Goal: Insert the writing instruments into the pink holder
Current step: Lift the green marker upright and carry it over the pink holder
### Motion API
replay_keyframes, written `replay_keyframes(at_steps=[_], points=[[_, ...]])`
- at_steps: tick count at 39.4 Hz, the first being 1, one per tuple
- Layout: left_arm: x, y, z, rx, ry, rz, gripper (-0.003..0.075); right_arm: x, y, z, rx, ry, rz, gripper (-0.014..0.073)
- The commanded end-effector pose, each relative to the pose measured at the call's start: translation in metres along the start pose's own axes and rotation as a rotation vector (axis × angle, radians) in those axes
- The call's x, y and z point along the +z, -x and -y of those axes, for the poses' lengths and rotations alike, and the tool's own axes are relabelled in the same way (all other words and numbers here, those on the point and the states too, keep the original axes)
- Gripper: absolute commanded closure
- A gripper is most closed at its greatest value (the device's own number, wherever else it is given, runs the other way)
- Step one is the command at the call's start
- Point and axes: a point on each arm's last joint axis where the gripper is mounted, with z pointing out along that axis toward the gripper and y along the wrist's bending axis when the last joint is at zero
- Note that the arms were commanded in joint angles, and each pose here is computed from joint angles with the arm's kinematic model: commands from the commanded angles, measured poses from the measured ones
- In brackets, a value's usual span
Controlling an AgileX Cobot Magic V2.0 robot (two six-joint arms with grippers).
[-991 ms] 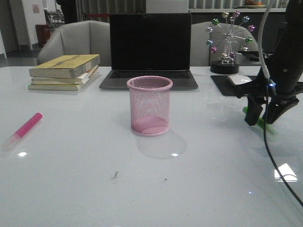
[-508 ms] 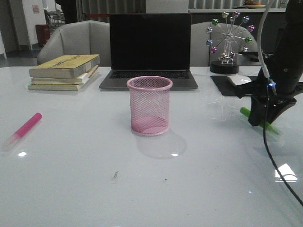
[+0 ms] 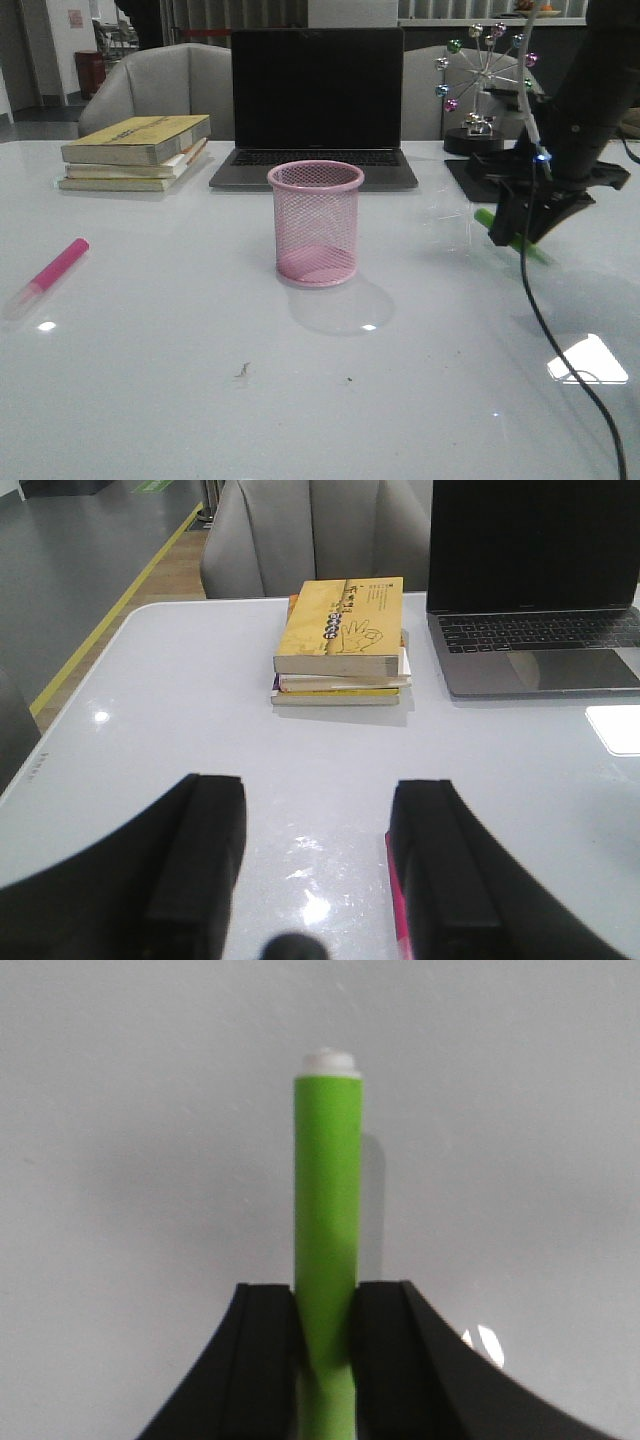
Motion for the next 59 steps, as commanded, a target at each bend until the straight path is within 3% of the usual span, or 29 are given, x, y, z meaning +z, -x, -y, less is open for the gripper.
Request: replay_keyframes(at_steps=[1,15,26,32,41,53,59], points=[[-0.003,0.02,-0.001,-0.011,0.01,0.128,0.0316,-0.061,0.03,-0.028,-0.068,0.022,0.238,0.0555],[-0.003,0.02,-0.001,-0.011,0.01,0.128,0.0316,-0.134,0.049,-0.104,-0.257,0.046,0.619,0.0555],[-0.003,0.02,-0.001,-0.011,0.01,0.128,0.0316,-0.155,0.052,-0.173,-0.348,0.104,0.91,0.0555],[-0.003,0.02,-0.001,-0.011,0.01,0.128,0.0316,-0.155,0.046,-0.199,-0.362,0.138,0.998,0.0555],[-0.003,0.02,-0.001,-0.011,0.01,0.128,0.0316,-0.134,0.03,-0.199,-0.323,0.133,1.008,0.0555],[-0.003,0.02,-0.001,-0.011,0.01,0.128,0.0316,-0.109,0.0,-0.187,-0.259,0.063,1.139,0.0564],[-0.003,0.02,-0.001,-0.011,0.01,0.128,0.0316,-0.091,-0.008,-0.187,-0.238,0.066,1.118,0.0564]])
